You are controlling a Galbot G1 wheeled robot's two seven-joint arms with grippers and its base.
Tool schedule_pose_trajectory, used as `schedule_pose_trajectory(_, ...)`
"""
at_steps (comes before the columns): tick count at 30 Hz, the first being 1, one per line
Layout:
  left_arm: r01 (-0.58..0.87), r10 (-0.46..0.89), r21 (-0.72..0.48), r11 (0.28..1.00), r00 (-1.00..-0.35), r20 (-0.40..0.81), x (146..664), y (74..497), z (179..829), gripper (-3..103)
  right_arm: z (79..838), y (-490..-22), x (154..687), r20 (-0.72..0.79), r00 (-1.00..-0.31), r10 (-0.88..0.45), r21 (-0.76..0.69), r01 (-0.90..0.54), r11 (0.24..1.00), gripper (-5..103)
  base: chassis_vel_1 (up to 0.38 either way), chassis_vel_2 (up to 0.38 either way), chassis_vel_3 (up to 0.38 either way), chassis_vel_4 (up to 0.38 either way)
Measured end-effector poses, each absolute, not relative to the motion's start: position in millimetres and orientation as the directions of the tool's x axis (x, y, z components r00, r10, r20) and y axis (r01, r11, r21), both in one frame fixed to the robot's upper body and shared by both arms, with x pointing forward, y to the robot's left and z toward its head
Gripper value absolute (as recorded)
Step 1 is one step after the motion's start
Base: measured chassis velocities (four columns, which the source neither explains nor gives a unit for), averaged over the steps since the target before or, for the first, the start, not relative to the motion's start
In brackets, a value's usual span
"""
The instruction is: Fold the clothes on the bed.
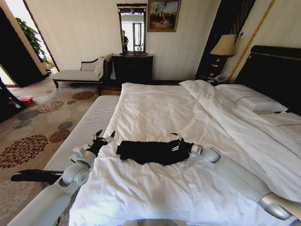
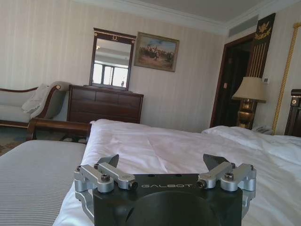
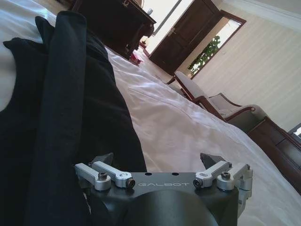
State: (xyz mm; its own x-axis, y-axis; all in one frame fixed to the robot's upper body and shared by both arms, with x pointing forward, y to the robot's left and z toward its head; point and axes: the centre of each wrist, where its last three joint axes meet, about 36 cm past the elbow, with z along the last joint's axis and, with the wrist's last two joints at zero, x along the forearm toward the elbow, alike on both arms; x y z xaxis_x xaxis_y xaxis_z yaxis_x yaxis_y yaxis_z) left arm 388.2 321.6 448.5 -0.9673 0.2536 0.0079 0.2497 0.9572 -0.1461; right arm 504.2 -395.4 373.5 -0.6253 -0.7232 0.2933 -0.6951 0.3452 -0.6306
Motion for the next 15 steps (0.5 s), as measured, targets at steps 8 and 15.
schedule_pose_trajectory(8, 0.252, 0.256, -0.152, 0.956, -0.967, 0.007, 387.6, 319.4, 450.0, 100, 384.0, -406.1, 466.5, 0.316, -0.583, -0.749, -0.641, -0.713, 0.284, 100, 0.0, 0.0, 0.0, 0.0)
schedule_pose_trajectory(15, 0.252, 0.256, -0.161, 0.954, -0.967, 0.009, 386.0, 315.4, 452.5, 100, 398.5, -407.3, 434.6, 0.322, -0.559, -0.764, -0.657, -0.713, 0.245, 100, 0.0, 0.0, 0.0, 0.0)
